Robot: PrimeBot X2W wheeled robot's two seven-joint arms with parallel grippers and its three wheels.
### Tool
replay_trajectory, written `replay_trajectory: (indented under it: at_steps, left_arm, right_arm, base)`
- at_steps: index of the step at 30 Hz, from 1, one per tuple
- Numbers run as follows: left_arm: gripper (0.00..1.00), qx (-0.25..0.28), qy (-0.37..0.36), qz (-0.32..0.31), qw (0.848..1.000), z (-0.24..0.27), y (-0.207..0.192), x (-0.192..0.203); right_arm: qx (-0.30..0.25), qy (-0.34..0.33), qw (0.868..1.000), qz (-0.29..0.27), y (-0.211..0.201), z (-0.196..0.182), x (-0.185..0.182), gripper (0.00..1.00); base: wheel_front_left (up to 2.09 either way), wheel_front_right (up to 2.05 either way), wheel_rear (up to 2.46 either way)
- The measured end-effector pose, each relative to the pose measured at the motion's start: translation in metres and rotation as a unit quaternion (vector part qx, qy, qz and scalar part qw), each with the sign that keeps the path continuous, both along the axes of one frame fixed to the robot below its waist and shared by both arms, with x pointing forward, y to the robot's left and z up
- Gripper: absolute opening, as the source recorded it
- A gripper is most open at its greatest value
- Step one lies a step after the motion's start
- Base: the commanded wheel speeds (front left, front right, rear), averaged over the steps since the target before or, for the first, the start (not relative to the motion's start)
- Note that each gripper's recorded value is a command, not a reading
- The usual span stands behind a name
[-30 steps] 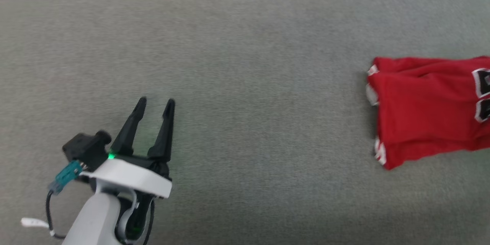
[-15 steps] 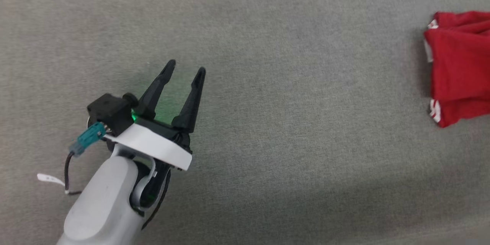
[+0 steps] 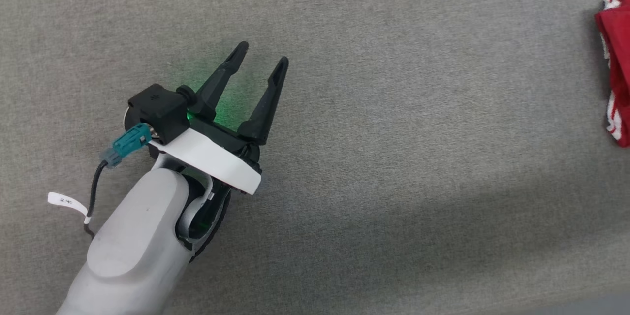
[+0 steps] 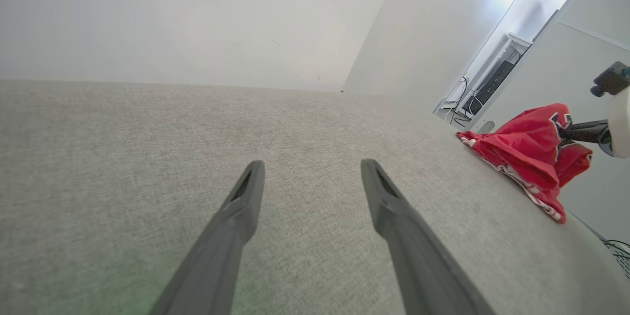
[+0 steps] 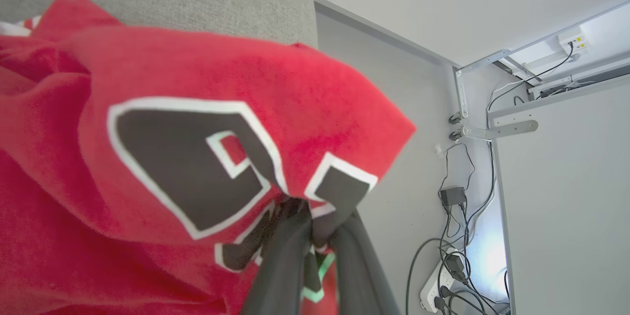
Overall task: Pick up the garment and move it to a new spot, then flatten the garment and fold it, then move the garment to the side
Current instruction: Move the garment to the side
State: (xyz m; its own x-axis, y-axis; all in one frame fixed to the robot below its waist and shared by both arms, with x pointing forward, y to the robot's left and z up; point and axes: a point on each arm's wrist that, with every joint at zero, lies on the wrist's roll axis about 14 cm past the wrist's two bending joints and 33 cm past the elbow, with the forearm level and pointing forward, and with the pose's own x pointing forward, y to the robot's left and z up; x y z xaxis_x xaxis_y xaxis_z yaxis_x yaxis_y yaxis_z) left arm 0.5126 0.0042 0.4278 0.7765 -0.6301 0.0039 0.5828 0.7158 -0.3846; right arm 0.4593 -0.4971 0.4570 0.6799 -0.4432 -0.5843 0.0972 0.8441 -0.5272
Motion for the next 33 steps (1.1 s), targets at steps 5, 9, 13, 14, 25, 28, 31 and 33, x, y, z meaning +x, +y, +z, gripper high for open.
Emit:
replay_trajectory:
  at_steps: [5,9,13,14,25,28,31,33]
  left_arm:
    - [1.0,-0.001,-0.001,0.006,1.0,0.001,0.004,0.003]
    - [1.0,-0.003,-0.011,0.019,1.0,0.01,0.013,0.007]
    - [1.0,-0.011,-0.006,0.048,0.999,0.016,0.03,0.007]
    - [1.0,-0.011,-0.008,0.053,0.998,0.019,0.033,0.006]
    - [1.0,-0.013,-0.04,0.132,0.99,0.055,0.08,-0.012]
    - [1.0,-0.012,-0.053,0.159,0.986,0.067,0.097,-0.021]
    - [1.0,-0.01,-0.068,0.187,0.98,0.08,0.114,-0.031]
    - [1.0,-0.009,-0.068,0.201,0.977,0.082,0.123,-0.041]
  right_arm:
    - [0.007,-0.012,1.0,0.005,0.01,-0.012,0.011,0.36]
    - [0.005,-0.021,1.0,0.009,0.012,-0.007,0.014,1.0]
    - [0.006,-0.05,0.999,0.015,0.014,0.009,0.018,1.0]
    - [0.007,-0.055,0.998,0.019,0.016,0.013,0.02,1.0]
    - [0.06,-0.16,0.983,0.069,0.059,0.05,0.033,1.0]
    - [0.079,-0.185,0.975,0.093,0.078,0.056,0.033,1.0]
    - [0.101,-0.217,0.964,0.115,0.098,0.064,0.033,1.0]
    - [0.114,-0.232,0.957,0.132,0.112,0.068,0.031,1.0]
  base:
    - [0.0,0.0,0.0]
    - [0.0,0.0,0.0]
    - [0.0,0.0,0.0]
    - [0.0,0.0,0.0]
    - [0.0,0.0,0.0]
    - [0.0,0.0,0.0]
    - [0.0,0.0,0.0]
    - [0.0,0.0,0.0]
